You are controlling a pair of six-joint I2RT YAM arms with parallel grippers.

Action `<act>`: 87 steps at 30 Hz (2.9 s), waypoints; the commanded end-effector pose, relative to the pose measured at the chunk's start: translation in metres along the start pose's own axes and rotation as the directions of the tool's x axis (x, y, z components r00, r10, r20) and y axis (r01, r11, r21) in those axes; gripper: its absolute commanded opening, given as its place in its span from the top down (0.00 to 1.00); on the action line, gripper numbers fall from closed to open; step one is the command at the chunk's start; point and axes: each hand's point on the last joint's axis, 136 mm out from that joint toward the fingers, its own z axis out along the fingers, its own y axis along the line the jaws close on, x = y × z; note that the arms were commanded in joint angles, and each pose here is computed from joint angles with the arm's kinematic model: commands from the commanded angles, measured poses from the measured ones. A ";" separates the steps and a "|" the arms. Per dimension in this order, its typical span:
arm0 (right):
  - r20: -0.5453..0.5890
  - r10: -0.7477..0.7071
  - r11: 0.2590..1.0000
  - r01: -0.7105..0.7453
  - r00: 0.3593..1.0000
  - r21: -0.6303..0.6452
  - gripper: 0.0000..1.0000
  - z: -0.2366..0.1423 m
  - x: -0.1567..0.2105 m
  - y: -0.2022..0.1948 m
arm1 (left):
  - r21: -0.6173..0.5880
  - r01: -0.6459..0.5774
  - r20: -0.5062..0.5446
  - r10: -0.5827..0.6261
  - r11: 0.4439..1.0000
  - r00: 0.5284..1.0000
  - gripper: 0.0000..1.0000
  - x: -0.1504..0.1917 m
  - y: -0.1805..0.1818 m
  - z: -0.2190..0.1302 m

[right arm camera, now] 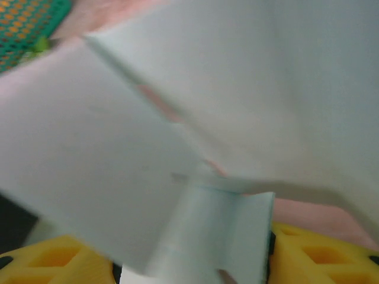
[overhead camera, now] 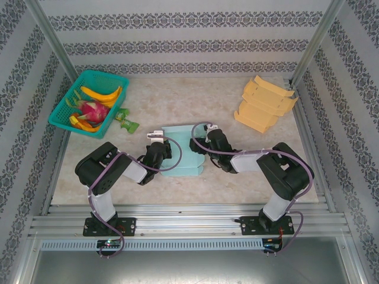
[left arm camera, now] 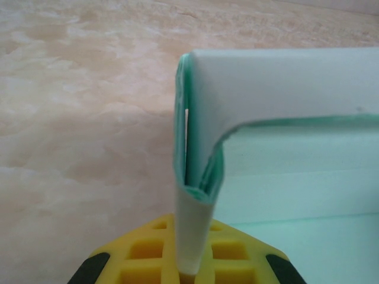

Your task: Fold the paper box

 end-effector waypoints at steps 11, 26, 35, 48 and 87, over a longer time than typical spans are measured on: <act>-0.026 -0.093 0.991 0.089 0.995 -0.103 0.40 0.018 0.008 0.040 | 0.050 0.028 0.005 -0.028 0.998 1.000 1.00 0.001 -0.009 -0.004; -0.043 -0.225 0.972 0.228 0.973 0.064 0.39 -0.073 0.025 0.007 | 0.079 -0.001 0.015 0.000 0.997 1.000 1.00 0.002 -0.013 -0.003; 0.165 -0.181 0.927 0.113 0.969 0.357 0.39 -0.149 -0.019 -0.063 | 0.234 0.051 0.002 -0.053 0.971 0.999 1.00 -0.005 -0.026 -0.012; 0.128 -0.216 0.966 0.192 0.968 0.175 0.40 -0.128 -0.014 -0.044 | 0.432 0.104 -0.034 -0.099 0.896 0.995 1.00 -0.007 -0.044 -0.020; 0.114 -0.420 0.907 0.411 0.900 0.096 0.36 -0.128 -0.009 0.005 | 0.363 0.068 -0.039 -0.058 0.929 0.998 1.00 -0.005 -0.033 -0.017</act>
